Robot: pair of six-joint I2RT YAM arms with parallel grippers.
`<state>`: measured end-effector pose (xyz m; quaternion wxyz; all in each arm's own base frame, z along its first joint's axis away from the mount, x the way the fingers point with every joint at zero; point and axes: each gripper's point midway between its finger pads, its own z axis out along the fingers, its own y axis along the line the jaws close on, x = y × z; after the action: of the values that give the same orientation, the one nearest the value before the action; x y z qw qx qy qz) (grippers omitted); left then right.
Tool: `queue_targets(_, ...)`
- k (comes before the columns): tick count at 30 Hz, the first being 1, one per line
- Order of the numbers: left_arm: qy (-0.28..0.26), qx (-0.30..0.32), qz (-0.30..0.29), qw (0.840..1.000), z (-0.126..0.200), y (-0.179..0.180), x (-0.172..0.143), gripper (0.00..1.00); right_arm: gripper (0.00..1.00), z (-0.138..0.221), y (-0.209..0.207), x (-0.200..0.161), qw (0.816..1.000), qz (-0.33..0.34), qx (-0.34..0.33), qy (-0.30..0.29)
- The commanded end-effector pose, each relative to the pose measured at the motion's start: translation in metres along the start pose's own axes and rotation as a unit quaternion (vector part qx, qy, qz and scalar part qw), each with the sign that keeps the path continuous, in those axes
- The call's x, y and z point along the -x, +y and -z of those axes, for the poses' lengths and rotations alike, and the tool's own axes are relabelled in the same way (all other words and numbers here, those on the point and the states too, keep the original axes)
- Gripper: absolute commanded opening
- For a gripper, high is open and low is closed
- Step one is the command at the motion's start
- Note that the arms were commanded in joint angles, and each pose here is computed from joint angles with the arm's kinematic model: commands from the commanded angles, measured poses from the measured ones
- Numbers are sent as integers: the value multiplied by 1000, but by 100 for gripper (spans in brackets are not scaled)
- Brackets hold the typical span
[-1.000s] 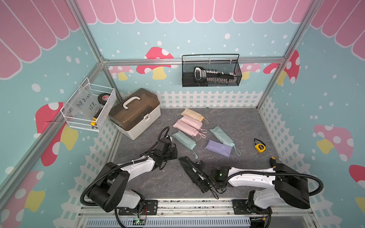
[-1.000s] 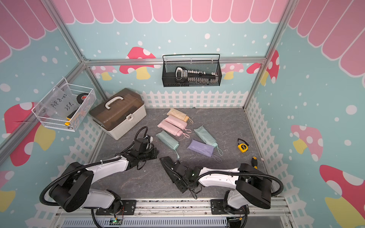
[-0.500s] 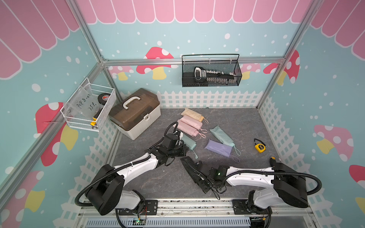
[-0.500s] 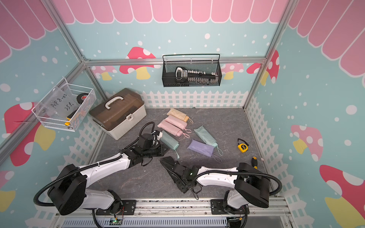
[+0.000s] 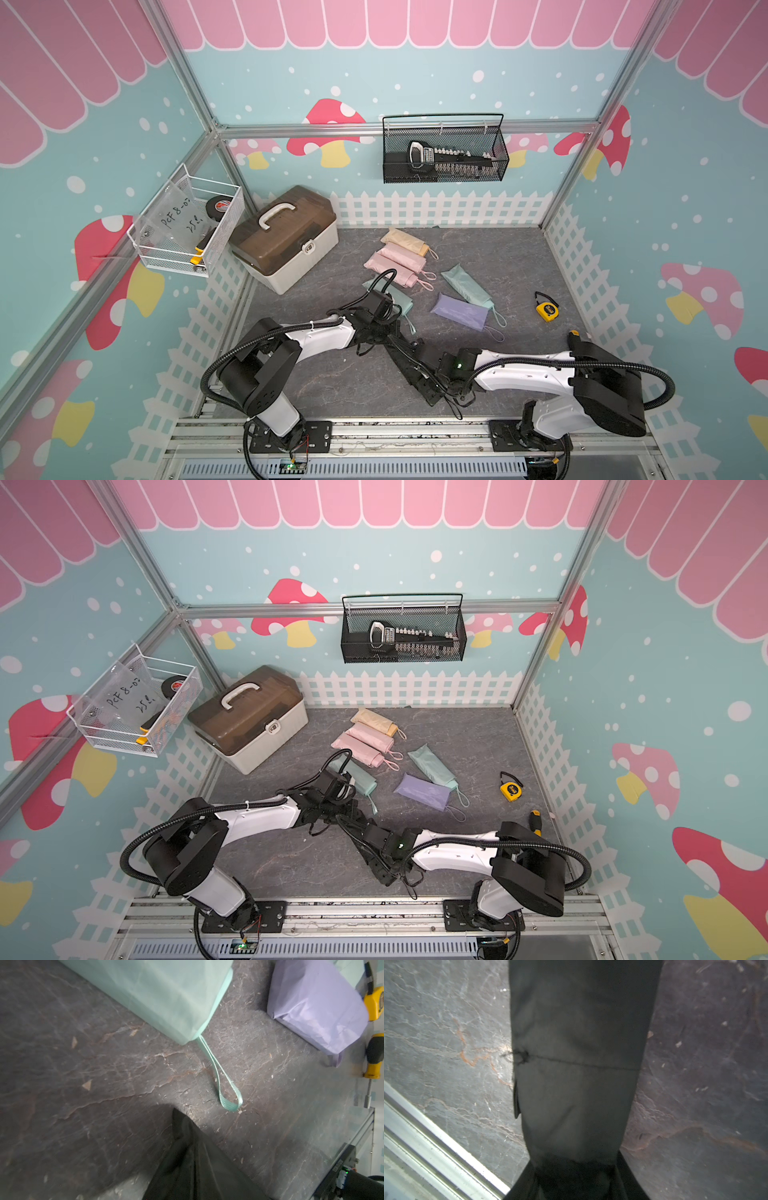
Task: Take umbrellas out of sleeves
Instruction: Take out the umbrella from the umbrella sleeve.
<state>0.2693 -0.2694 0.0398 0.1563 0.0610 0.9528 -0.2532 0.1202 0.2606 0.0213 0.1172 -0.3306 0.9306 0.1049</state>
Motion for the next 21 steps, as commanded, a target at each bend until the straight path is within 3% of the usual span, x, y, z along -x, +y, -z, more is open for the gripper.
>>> queue_targets(1, 12, 48, -30, 998, 1, 10, -4, 0, 38, -12, -18, -21, 998, 2, -44, 41)
queue_targets(14, 54, 107, -70, 990, 21, 18, -25, 0, 38, -15, -19, -20, 998, 3, -50, 42)
queue_targets(21, 99, 138, -80, 982, -10, 37, -39, 0, 42, -15, -16, -21, 998, 13, -43, 50)
